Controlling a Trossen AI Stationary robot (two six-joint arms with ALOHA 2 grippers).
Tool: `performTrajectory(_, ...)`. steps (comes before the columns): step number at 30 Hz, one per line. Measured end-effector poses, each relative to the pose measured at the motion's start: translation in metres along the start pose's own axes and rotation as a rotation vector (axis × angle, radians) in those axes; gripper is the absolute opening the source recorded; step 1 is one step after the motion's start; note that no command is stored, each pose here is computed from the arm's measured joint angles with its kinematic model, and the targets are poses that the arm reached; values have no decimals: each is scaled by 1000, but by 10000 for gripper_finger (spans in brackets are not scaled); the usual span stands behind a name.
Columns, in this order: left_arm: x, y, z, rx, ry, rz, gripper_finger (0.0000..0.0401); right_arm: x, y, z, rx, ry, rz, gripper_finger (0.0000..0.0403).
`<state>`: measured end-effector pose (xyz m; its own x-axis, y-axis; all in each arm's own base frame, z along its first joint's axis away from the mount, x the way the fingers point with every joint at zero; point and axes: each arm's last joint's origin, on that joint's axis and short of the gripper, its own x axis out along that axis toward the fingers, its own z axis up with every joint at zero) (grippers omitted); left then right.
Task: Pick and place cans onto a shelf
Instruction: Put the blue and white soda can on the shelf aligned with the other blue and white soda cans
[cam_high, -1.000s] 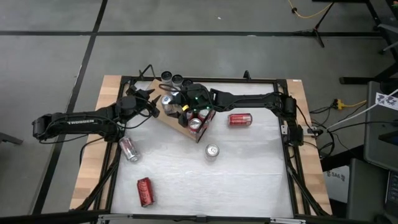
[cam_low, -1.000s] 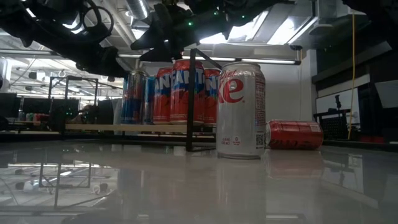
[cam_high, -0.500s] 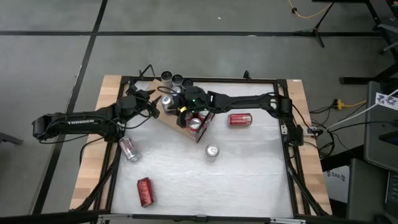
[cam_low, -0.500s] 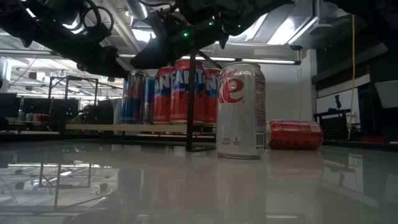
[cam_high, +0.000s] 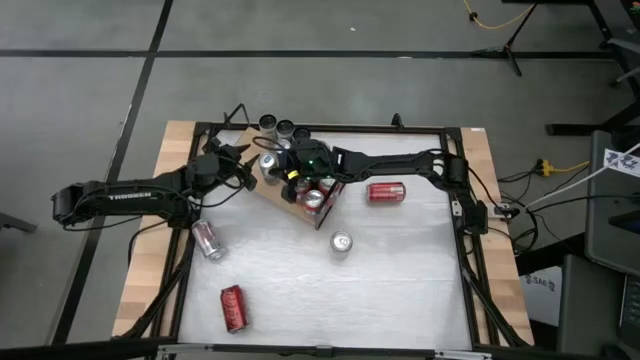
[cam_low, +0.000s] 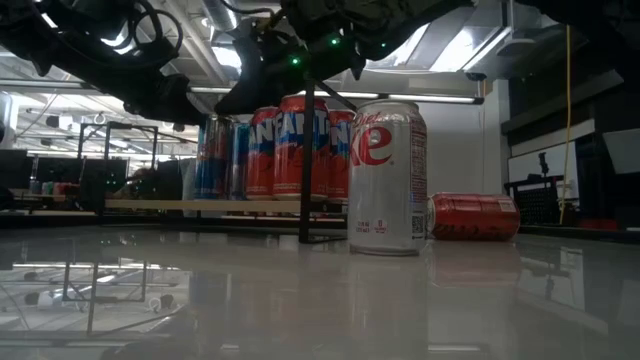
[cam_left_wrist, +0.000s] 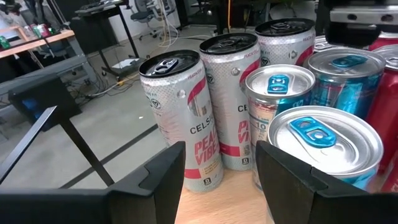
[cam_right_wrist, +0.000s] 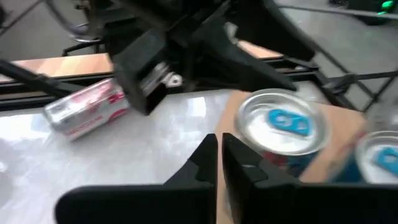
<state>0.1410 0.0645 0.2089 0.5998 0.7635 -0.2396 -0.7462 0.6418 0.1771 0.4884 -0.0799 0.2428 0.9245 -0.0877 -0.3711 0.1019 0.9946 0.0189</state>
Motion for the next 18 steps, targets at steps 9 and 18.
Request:
performTrajectory(9,0,0,0,0,0,0,188,0,-2,-1,1,8,-52,1)
performTrajectory(18,-4,-7,0,15,-6,-21,188,0,-2,-1,1,11,-65,1)
